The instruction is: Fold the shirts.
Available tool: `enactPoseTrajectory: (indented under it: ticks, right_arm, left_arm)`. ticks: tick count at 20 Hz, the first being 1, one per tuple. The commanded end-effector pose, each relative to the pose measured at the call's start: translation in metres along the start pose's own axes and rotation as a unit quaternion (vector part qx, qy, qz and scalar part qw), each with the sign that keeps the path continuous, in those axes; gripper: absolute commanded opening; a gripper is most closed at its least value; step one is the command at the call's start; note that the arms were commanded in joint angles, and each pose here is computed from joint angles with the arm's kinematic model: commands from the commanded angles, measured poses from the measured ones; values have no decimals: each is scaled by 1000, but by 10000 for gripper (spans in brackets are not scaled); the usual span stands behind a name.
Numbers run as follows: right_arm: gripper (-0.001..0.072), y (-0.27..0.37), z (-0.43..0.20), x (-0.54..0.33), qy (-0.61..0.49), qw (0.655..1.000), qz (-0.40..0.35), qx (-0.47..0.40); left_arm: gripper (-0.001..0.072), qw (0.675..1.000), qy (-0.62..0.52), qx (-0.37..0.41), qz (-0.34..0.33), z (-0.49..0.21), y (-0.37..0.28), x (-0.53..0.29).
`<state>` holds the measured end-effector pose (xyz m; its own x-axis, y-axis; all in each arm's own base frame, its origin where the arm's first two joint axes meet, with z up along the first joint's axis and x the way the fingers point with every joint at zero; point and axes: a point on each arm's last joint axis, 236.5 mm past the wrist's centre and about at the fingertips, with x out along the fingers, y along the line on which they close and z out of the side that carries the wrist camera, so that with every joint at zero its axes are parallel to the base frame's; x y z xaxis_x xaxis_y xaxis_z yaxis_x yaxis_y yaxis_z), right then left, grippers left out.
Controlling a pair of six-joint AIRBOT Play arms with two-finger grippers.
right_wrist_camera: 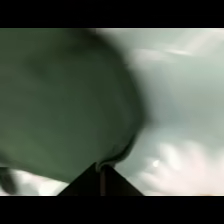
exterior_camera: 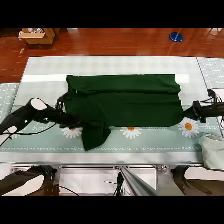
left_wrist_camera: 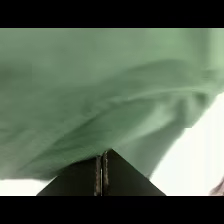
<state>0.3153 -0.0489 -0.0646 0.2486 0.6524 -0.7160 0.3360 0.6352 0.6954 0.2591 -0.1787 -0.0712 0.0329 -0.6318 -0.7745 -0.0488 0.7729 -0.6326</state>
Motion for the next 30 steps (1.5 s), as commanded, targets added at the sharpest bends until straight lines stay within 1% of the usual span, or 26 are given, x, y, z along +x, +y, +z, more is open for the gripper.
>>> enactPoseTrajectory:
  ticks: [1,3,5,8,11,13,15,17,20,24,27,30]
  right_arm:
    - [18,82,31,-31,-102,985,120,-66]
    - [17,115,57,-58,-182,967,160,-75]
    - [17,124,67,-72,-211,961,156,-87]
    - [16,133,86,-84,-242,955,139,-104]
    - [16,143,120,-82,-298,942,73,-135]
    - [16,145,148,-79,-351,923,11,-158]
    - [16,145,170,-72,-382,911,-17,-153]
    - [16,138,183,-51,-374,918,-16,-130]
    - [16,129,198,-20,-351,929,-17,-120]
    - [16,113,215,4,-349,930,-32,-110]
    - [16,96,220,15,-347,932,-46,-99]
    - [18,82,218,29,-329,938,-56,-97]
  left_arm:
    - [41,989,-89,84,-87,41,-69,-39]
    - [41,978,-146,119,-95,74,-98,-70]
    - [40,966,-199,136,-92,104,-113,-97]
    - [40,947,-285,125,-75,150,-107,-137]
    - [40,948,-297,96,-64,172,-82,-142]
    - [40,954,-285,79,-57,186,-66,-126]
    - [40,959,-271,62,-51,204,-50,-108]
    - [40,963,-260,52,-49,221,-39,-93]
    - [40,964,-256,49,-48,246,-31,-81]
    - [40,962,-265,59,-39,273,-20,-72]
    - [41,961,-268,68,-16,280,-4,-64]
    - [43,969,-237,73,3,271,13,-46]
